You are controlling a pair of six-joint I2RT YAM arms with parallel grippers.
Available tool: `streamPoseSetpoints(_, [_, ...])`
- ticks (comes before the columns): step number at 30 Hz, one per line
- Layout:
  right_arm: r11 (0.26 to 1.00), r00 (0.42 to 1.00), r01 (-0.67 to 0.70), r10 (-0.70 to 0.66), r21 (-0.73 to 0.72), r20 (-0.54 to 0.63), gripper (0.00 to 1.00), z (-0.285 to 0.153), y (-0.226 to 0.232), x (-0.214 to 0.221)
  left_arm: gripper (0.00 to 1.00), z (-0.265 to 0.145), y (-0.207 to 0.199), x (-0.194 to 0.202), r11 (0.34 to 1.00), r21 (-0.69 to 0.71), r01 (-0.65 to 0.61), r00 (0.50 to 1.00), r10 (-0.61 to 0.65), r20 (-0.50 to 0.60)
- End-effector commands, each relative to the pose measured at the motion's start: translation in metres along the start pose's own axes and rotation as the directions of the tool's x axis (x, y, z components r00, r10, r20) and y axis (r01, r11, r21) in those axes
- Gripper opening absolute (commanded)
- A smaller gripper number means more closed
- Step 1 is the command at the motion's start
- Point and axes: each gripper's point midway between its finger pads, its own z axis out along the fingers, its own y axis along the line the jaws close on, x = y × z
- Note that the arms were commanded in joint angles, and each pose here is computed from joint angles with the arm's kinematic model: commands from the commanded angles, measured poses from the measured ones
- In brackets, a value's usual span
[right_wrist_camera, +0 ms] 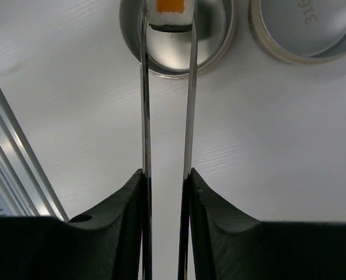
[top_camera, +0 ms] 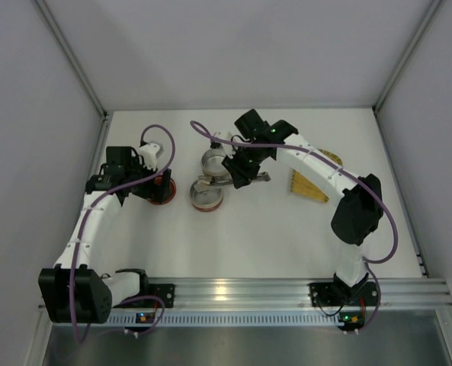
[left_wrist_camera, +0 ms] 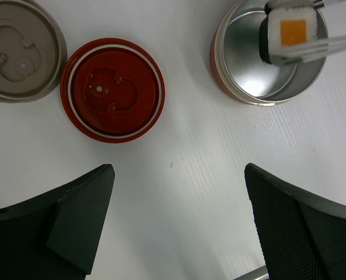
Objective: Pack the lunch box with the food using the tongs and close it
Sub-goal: Place the fake food in the packing box.
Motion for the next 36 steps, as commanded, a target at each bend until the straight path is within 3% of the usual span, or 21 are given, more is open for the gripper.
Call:
streamPoseSetpoints(1, [0.996, 0.994, 0.084, -0.086, 0.032, 0.074, 0.00, -0.010, 0.009, -0.022, 0.98, 0.003, -0.001, -0.009, 1.000, 0.014, -0.011, 0.999, 0.010, 0.036])
streamPoseSetpoints(26, [0.997, 0.996, 0.072, -0.072, 0.005, -0.051, 0.01, 0.022, 0.002, 0.013, 0.98, 0.005, 0.002, -0.007, 1.000, 0.004, -0.016, 1.000, 0.016, 0.025])
streamPoseSetpoints(36, [0.997, 0.996, 0.076, -0.075, 0.016, -0.052, 0.04, 0.019, 0.002, 0.014, 0.98, 0.006, 0.002, -0.005, 1.000, 0.003, -0.015, 1.000, 0.015, 0.022])
